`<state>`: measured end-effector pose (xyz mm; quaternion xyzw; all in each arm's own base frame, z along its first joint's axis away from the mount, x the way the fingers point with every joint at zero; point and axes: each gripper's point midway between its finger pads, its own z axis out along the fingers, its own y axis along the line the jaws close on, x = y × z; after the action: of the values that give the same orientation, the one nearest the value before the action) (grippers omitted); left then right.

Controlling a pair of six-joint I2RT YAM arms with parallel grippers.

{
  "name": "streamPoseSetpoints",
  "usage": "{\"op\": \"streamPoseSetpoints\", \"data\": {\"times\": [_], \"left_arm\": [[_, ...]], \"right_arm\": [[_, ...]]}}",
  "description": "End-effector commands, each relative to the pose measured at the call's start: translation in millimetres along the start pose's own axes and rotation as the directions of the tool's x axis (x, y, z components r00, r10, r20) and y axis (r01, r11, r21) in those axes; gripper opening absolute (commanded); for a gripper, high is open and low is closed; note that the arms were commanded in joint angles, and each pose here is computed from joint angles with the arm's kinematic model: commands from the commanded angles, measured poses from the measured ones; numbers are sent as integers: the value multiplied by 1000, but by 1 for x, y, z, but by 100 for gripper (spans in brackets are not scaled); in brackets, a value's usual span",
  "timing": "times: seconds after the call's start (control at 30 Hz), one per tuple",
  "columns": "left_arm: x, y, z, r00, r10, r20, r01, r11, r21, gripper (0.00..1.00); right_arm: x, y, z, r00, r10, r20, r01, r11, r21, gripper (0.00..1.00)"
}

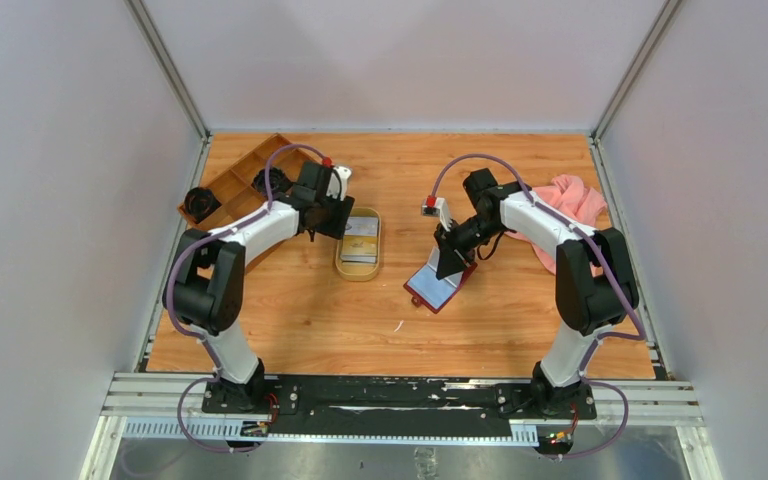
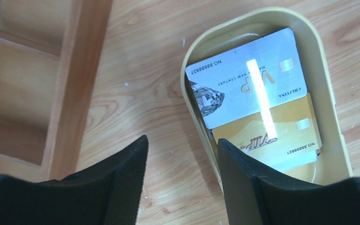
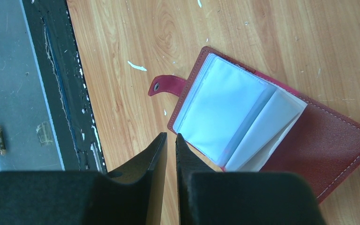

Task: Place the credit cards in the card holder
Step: Move the storage box to the center of the board.

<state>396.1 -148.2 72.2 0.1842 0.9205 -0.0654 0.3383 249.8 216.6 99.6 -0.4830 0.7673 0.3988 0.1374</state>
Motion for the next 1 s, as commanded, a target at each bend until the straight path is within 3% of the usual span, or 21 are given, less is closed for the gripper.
{"op": "streamPoseSetpoints", "data": {"times": [0.0, 0.43, 0.7, 0.97], "left_arm": [[14, -11, 5, 996, 17, -84, -12, 998, 67, 57], [30, -30, 7, 986, 61, -158, -30, 982, 188, 21], [40, -35, -7, 969, 194, -150, -161, 965, 206, 16], [53, -51, -19, 918, 378, -119, -334, 899, 283, 14]], "right_arm": [[-6, 5, -8, 1000, -12, 21, 12, 1000, -10, 16], [-7, 8, -10, 1000, -17, 25, 17, 1000, -13, 16], [-10, 12, -12, 999, -25, 37, 25, 999, -19, 16], [-11, 17, -12, 998, -30, 50, 32, 999, -37, 16]]}}
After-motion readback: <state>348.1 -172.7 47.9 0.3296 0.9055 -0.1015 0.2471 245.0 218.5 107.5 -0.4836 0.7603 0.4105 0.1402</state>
